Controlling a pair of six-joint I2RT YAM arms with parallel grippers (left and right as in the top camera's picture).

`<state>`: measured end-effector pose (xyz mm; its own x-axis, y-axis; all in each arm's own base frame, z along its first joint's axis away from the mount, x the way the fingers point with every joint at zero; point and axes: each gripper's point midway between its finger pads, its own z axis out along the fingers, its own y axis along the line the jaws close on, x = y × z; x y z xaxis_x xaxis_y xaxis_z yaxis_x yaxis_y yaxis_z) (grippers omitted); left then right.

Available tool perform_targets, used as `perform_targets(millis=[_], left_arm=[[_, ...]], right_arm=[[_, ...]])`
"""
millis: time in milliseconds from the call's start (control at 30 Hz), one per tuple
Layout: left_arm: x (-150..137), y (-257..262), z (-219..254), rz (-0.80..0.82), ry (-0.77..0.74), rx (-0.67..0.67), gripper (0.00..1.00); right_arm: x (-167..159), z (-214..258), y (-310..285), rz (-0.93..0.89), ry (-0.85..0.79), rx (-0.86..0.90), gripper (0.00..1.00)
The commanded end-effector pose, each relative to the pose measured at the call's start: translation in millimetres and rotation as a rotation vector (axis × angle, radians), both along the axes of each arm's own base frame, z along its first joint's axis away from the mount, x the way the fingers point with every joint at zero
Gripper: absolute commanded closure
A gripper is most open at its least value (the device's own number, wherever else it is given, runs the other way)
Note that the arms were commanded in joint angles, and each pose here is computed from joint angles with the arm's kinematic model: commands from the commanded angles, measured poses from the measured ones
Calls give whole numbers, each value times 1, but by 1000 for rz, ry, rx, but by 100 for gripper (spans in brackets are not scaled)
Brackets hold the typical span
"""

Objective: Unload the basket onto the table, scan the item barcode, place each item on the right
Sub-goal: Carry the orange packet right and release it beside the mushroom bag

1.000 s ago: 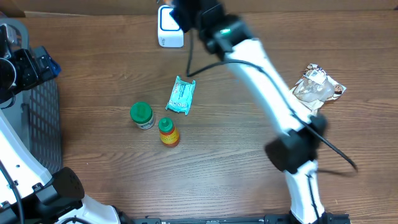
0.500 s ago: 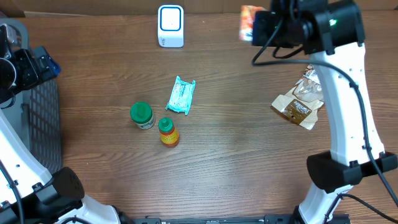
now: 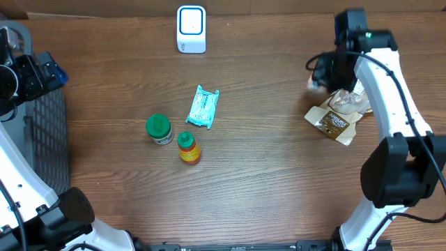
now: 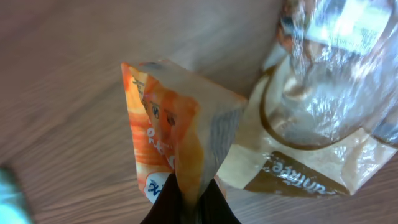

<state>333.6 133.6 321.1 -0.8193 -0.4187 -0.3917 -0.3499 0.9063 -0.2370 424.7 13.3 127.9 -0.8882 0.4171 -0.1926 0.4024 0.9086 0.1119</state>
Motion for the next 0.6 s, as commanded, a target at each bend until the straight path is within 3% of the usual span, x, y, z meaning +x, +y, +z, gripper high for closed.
perform_targets(millis=[0, 133, 267, 400, 467, 567], left_arm=[[1, 0, -3, -19, 8, 2, 0], [1, 0, -3, -19, 8, 1, 0], [1, 0, -3, -19, 8, 2, 0], [1, 0, -3, -19, 8, 2, 0], [1, 0, -3, -19, 8, 1, 1], [1, 0, -3, -19, 8, 1, 0]], right_arm=[[-15, -29, -16, -52, 58, 8, 96], [-31, -51, -36, -104, 112, 10, 95], [-35, -51, -44, -108, 121, 33, 65], [-23, -37, -16, 59, 62, 172, 35], [-14, -22, -3, 104, 23, 231, 27], [-3, 0, 14, 142, -30, 295, 25]])
